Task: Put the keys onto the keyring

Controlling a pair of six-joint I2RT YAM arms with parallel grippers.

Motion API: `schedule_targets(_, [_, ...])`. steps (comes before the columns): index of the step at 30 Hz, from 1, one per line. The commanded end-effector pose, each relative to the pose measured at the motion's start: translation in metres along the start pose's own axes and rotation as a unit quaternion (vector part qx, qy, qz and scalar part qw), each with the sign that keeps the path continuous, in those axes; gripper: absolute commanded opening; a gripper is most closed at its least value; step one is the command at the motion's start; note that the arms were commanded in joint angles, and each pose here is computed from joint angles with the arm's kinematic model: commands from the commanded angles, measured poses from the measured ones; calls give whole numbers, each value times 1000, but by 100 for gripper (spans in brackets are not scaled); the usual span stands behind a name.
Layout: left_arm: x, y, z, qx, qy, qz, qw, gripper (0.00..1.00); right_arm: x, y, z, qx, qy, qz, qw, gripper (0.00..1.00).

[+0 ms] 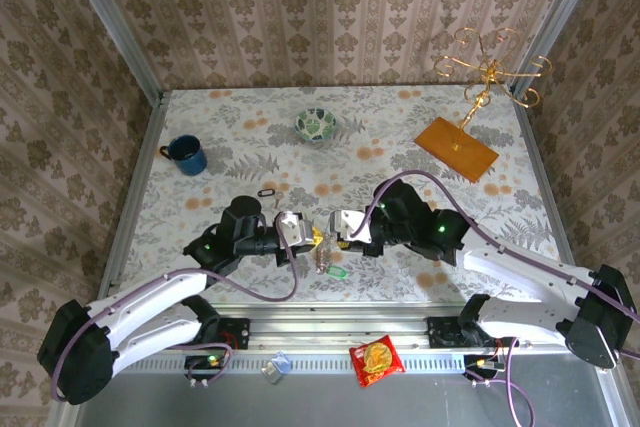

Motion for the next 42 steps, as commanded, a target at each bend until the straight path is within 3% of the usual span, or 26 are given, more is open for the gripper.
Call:
schedule_targets(1, [3,23,2,-31,3,-27,999,0,2,-6,2,-9,-2,8,1000,28])
schedule_targets(34, [-1,21,1,-34,-1,-15,999,0,-18,20,-3,-26,28,-42,998,24])
schedule_targets(42, [-1,21,0,-33,-3,-15,999,0,-18,21,-4,-25,25,-44,998,16])
Point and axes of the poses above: each hand's point on the last joint's axis, 136 mm out from that joint toward the fingers, its own x axis back along the fingers, its own z axis along the line the jaws close on, y = z × x, the point moved 3 cm from there along x, back along the fingers, and after that the axes turned 5 degrees about x, right-handed, at the moved point
